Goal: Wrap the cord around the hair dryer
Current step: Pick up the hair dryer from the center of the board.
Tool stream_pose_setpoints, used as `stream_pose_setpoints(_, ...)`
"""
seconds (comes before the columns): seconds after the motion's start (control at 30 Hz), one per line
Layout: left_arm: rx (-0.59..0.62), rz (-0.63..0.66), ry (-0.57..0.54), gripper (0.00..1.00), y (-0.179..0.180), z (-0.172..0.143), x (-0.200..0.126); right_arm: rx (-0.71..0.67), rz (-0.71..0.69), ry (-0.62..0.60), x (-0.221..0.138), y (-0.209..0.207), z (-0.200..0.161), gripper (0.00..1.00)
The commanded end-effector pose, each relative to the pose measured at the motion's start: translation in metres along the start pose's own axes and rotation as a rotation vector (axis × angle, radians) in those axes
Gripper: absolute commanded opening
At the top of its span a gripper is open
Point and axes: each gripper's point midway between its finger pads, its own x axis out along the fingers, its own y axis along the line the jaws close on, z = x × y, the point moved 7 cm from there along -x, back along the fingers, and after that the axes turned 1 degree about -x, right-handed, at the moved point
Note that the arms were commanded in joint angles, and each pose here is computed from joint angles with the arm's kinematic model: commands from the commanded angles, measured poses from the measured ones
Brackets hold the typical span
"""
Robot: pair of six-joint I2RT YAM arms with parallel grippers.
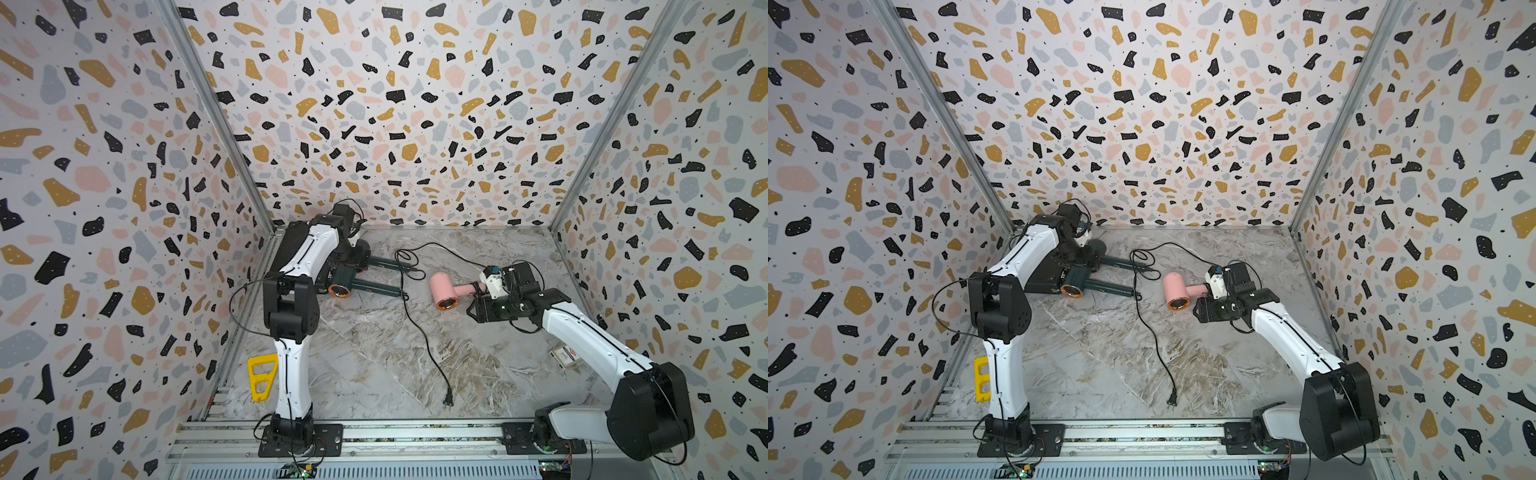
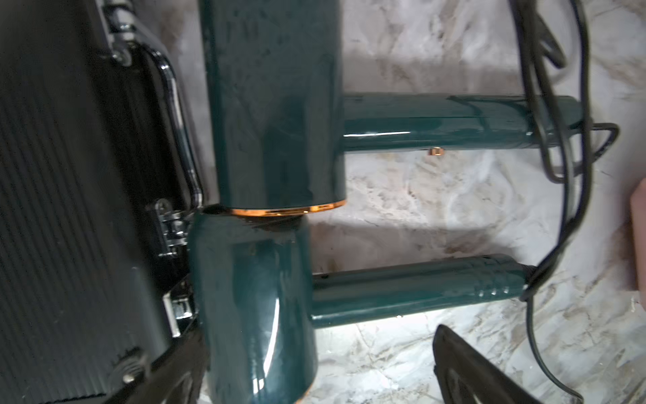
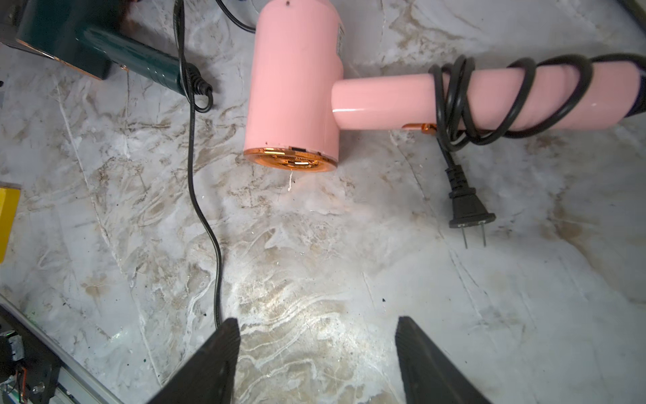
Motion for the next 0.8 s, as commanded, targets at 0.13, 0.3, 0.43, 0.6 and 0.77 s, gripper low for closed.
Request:
stream_pose_setpoints(0.13, 0.012, 0.011, 0.037, 0.99, 0.006, 0.000, 0.023, -0.025, -0.010, 0.016, -0.003, 0.004, -0.006, 0.74)
stream_pose_setpoints(0.3, 0.007, 0.000, 0.079, 0.97, 0.007, -0.003, 0.041, -0.036, -0.008, 0.022, -0.001, 0.007, -0.006, 0.74)
stream_pose_setpoints(0.43, 0.005, 0.016, 0.113, 0.83, 0.009, -0.007, 0.052, -0.040, -0.015, 0.022, -0.001, 0.007, -0.007, 0.74)
stream_pose_setpoints(0.6, 0.008, 0.032, 0.137, 0.85, 0.012, -0.011, 0.061, -0.045, -0.022, 0.027, 0.000, 0.007, -0.009, 0.74)
stream_pose_setpoints(0.77, 0.004, 0.015, 0.165, 0.88, 0.010, -0.015, 0.075, -0.048, -0.032, 0.031, 0.000, 0.006, -0.012, 0.73)
